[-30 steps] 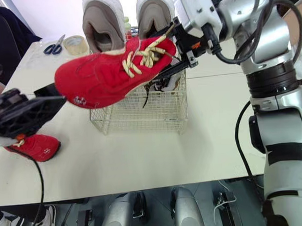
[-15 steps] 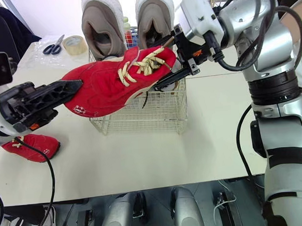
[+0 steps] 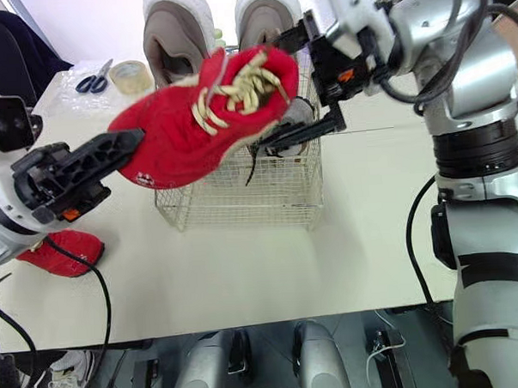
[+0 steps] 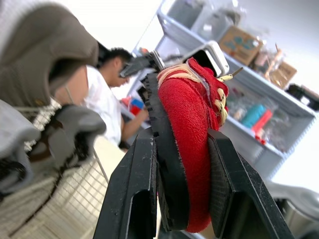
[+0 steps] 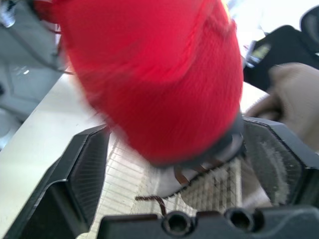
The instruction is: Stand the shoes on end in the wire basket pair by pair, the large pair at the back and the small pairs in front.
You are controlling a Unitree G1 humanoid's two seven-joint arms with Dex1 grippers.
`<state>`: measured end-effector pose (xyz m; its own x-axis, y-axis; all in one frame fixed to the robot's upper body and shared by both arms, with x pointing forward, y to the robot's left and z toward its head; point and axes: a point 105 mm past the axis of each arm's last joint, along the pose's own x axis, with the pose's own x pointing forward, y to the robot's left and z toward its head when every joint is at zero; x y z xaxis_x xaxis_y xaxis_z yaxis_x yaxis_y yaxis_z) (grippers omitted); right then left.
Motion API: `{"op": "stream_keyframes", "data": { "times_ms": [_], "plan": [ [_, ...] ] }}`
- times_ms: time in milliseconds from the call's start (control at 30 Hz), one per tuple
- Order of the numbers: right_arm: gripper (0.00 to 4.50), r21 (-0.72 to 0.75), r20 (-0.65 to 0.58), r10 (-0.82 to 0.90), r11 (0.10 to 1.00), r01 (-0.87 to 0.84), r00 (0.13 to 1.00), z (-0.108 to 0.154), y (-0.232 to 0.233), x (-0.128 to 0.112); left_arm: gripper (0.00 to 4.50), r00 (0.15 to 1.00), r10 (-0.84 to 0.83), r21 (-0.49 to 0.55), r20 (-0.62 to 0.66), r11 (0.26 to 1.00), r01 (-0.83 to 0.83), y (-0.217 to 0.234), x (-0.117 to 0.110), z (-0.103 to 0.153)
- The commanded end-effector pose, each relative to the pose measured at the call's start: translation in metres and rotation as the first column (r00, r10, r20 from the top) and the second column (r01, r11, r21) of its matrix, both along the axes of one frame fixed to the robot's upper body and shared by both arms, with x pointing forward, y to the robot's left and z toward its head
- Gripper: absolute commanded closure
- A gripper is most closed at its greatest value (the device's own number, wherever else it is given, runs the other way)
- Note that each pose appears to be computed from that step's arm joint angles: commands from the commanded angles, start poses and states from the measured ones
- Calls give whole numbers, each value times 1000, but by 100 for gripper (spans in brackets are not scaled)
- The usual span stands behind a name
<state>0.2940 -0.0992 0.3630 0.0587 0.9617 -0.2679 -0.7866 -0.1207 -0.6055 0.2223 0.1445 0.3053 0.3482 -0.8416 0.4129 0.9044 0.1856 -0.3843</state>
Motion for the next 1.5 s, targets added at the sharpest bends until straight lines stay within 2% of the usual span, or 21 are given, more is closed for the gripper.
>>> {"op": "stream_keyframes", "data": {
  "times_ms": [33,133,233,300,500,633,1100,1200,1333,1400,1433,1500],
  "plan": [
    [2,230,-148,-88,966,121,985,25,-34,-4,343,993,66,-84,97,995,-58,16,-9,21],
    [2,384,-356,-54,902,198,933,23,-55,-5,343,987,101,-145,122,986,-83,21,-10,28],
    [2,535,-543,126,814,226,830,15,-57,-10,343,983,119,-224,142,971,-85,20,-11,36],
    [2,605,-607,252,761,233,754,7,-43,-13,343,982,118,-279,145,957,-73,17,-11,39],
    [2,722,-612,461,658,215,642,4,8,-28,343,991,58,-343,118,939,-14,1,-10,36],
    [2,754,-608,522,614,231,598,11,25,-34,343,994,34,-353,105,936,5,-6,-7,30],
    [2,755,-612,549,620,214,569,19,40,-50,343,995,67,-318,76,947,-39,-16,8,14],
    [86,756,-611,547,618,217,572,18,40,-50,343,996,54,-316,74,948,-28,-17,7,13],
    [280,759,-600,548,620,199,583,19,39,-54,343,996,54,-297,65,954,-32,-19,7,8],
    [356,759,-588,539,626,181,603,21,37,-57,343,996,67,-272,56,961,-49,-20,8,5],
    [386,756,-578,529,633,165,621,23,35,-58,310,995,80,-245,52,967,-65,-21,9,2],
    [387,749,-565,512,648,142,647,26,31,-61,248,994,98,-203,48,975,-86,-21,11,-2]
  ]
}}
